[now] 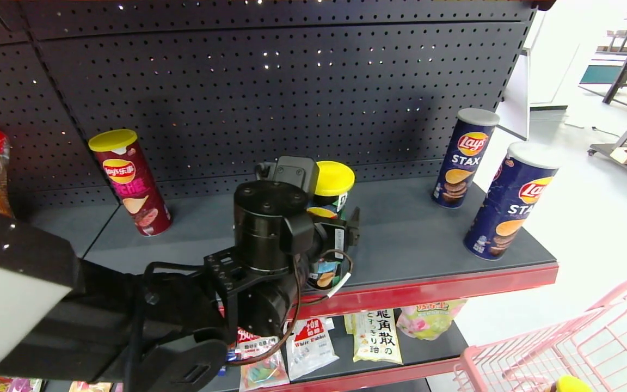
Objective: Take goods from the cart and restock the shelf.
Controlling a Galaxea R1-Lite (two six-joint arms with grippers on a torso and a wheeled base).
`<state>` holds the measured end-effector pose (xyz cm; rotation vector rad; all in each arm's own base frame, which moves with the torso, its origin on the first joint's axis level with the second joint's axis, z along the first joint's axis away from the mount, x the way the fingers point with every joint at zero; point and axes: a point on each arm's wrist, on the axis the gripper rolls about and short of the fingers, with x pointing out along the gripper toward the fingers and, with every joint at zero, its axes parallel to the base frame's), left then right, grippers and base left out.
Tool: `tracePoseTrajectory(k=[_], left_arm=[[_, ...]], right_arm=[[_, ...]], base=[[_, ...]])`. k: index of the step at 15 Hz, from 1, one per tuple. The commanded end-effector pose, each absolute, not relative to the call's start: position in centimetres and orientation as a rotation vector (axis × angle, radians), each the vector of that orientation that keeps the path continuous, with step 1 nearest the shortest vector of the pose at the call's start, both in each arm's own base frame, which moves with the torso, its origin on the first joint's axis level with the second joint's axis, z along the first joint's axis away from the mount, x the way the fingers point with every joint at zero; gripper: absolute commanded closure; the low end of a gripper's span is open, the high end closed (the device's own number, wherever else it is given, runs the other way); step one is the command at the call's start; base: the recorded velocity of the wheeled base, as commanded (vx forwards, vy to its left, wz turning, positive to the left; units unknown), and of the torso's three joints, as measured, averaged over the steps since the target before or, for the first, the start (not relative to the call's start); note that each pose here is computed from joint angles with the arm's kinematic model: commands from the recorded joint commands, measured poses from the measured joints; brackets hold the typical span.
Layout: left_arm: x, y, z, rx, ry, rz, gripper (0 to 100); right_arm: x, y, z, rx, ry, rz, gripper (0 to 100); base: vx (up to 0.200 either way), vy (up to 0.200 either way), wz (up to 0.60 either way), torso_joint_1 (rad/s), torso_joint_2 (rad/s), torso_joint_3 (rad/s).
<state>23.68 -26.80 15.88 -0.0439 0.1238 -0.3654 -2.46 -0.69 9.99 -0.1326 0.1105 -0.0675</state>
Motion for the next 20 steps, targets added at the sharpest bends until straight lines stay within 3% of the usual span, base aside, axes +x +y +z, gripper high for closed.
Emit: tracePoseTrajectory(k=[1,5,13,16,18,20], left_arm=[[22.5,-25.7,17.4,-0.067,0.101,-0.385,0],[20.7,-23.7,18.2,-0.071,0.101,-0.425,0],[14.6,-16.1,19.9,-0.072,0.115,-0.658,0],[11.2,-10.2,21.4,-0.022,0.161,-0.688,0],[8.8,-6.5,21.2,0.027,0.191,-0.622,0],[7.1,-4.4,20.5,0.038,0.18,-0.545,0]], right_arm=[[-2.5,-0.7,9.9,-0.134,0.112,-0.067,100],[-2.4,-0.7,9.9,-0.136,0.114,-0.067,100],[-2.2,-0.7,9.1,-0.144,0.141,-0.059,100],[-2.1,-0.6,10.4,-0.199,0.139,-0.034,100],[-1.7,-0.6,11.3,-0.203,0.148,0.047,100],[-1.1,-0.5,13.4,-0.208,0.161,0.059,100]], base=[[0.0,0.0,0.0,0.0,0.0,0.0],[0.0,0.0,0.0,0.0,0.0,0.0],[0.0,0.0,0.0,0.0,0.0,0.0],[0.0,0.0,0.0,0.0,0.0,0.0],[0.0,0.0,0.0,0.0,0.0,0.0],[0.0,0.0,0.0,0.0,0.0,0.0]])
